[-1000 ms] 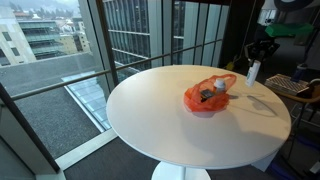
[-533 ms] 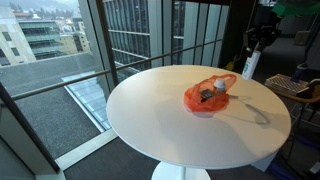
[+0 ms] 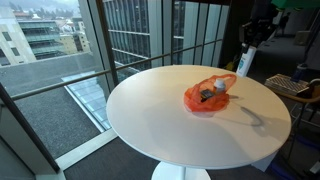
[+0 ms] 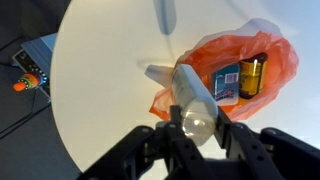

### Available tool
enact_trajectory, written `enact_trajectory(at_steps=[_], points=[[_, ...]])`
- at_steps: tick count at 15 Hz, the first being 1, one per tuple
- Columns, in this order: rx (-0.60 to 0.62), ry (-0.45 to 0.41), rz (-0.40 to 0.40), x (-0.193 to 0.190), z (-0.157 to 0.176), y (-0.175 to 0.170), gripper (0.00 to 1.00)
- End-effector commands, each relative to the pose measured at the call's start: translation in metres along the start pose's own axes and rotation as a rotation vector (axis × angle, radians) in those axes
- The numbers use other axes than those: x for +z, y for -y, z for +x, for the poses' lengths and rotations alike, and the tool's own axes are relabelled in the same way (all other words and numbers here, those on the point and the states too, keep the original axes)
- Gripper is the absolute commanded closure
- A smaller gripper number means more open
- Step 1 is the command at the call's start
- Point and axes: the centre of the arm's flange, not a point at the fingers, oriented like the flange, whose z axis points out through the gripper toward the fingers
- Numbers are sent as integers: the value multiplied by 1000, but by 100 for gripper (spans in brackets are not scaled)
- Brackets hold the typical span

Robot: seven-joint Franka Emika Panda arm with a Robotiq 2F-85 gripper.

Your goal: Put the white bottle inside the plastic bag

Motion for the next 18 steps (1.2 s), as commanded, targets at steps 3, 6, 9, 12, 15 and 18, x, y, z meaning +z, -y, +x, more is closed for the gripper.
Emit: enact_trajectory(at_steps=[3, 6, 9, 12, 15, 18], points=[[4, -11, 13, 4, 3, 17, 89], [-6, -16, 27, 9, 6, 33, 89], [2, -24, 58, 19, 14, 51, 89], [21, -19, 81, 35, 24, 68, 89], [40, -26, 81, 48, 36, 80, 89], [53, -26, 89, 58, 45, 89, 89]])
